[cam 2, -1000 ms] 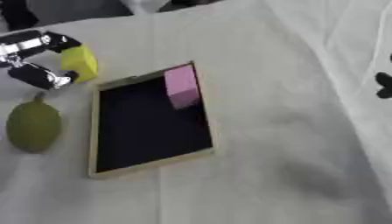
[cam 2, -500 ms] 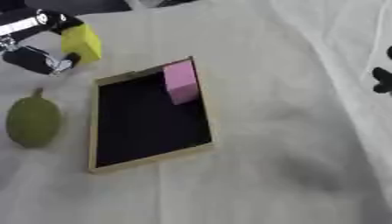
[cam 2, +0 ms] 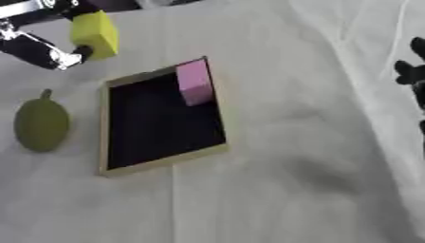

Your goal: Pick up objects on the table and place them in the box.

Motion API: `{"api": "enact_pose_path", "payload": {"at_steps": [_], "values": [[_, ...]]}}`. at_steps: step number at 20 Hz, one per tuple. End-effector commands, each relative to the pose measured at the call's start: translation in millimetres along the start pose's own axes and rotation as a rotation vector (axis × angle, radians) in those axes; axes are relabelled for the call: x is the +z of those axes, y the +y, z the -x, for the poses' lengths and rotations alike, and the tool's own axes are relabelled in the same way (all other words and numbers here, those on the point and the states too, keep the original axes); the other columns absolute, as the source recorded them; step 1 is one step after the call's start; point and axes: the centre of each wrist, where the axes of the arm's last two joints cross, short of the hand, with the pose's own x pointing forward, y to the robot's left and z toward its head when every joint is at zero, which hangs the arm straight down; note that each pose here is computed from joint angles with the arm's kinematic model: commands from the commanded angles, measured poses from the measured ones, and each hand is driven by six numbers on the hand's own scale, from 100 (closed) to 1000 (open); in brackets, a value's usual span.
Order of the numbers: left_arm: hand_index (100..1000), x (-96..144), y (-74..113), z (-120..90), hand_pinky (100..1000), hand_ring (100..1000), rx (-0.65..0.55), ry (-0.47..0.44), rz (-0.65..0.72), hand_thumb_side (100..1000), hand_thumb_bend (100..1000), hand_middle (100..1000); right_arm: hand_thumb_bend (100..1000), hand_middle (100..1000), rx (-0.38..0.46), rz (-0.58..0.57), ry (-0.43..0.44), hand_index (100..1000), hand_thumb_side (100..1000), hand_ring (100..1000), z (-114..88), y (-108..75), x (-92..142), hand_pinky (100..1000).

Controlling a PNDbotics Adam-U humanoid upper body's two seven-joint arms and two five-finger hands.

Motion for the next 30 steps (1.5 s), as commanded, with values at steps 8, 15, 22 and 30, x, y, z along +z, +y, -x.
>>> {"api": "enact_pose_path", "payload": {"at_steps": [8,15,22,30], "values": [[832,2,-12.7,-23,900,780,-0.060,-0.061,0.123,108,213,670,100,546,-0.028,0.014,-0.005,834,666,998,-4,-1.7,-3,923],[820,4,-26.1,-28,897,773,-0.091,-0.049,0.178,100,243,646,100,546,-0.040,0.018,0.003,833,666,996,-4,-3.1,-3,922],[827,22,-27.8,-17,897,777,-0.138,0.023,0.140,100,283,652,100,545,-0.032,0.025,0.017,833,666,996,-4,-5.8,2,921],[824,22,-43.1,-3,895,770,-0.101,0.074,0.133,100,275,648,100,544,-0.029,0.030,0.019,833,664,996,-3,-5.6,5,921]]}}
